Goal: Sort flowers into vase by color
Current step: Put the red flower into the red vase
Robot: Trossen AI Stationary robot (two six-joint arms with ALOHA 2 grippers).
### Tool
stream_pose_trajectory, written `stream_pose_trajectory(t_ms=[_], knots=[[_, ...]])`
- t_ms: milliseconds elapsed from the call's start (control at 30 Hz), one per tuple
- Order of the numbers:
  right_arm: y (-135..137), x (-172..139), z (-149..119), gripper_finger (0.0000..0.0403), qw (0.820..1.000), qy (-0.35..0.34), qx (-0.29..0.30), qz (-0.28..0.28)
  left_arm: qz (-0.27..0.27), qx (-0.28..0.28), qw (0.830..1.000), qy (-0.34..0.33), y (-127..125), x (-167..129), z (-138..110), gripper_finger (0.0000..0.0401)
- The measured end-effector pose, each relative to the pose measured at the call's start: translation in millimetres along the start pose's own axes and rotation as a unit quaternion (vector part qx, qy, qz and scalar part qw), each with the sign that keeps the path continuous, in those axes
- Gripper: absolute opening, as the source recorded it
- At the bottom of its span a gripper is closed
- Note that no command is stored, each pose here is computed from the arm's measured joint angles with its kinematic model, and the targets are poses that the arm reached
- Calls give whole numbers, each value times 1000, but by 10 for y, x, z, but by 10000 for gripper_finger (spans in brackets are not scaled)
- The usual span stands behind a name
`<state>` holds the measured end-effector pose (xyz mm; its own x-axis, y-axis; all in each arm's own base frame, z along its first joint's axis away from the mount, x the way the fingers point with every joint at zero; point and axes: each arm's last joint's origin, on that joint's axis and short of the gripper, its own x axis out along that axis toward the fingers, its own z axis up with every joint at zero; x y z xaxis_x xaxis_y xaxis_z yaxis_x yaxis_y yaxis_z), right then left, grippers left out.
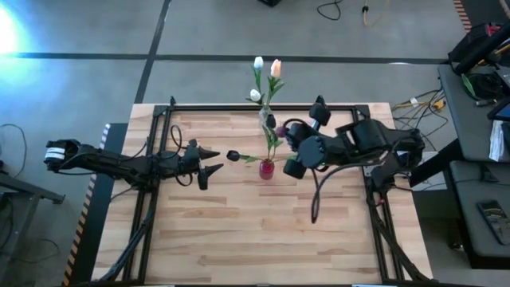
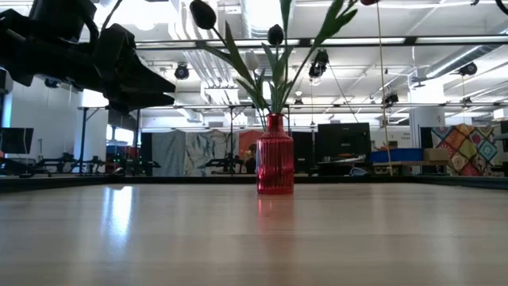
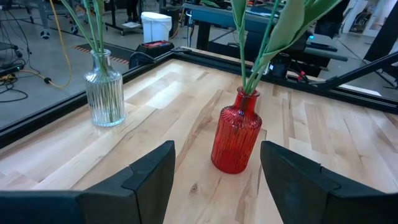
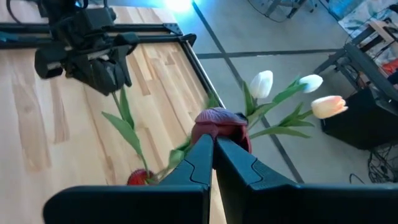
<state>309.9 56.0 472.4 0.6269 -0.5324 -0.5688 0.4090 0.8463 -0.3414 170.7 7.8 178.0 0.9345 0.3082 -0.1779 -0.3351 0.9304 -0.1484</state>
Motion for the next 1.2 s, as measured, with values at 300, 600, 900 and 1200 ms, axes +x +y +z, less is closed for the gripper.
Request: stream_pose_trajectory(t_ms=[300, 600, 900, 1200], knots=[[-9, 143, 52, 9, 1000, 1, 18, 0, -1, 0, 1000, 0, 0, 0, 0, 222], [65, 255, 74, 9, 999, 4, 39, 1, -5, 0, 1000, 1, -3, 0, -1, 222], [269, 485, 66, 9, 999, 28, 15, 8, -9, 0, 1000, 2, -5, 0, 0, 222], [456, 724, 28, 14, 998, 55, -27, 1, -9, 0, 1000, 2, -5, 0, -1, 222]])
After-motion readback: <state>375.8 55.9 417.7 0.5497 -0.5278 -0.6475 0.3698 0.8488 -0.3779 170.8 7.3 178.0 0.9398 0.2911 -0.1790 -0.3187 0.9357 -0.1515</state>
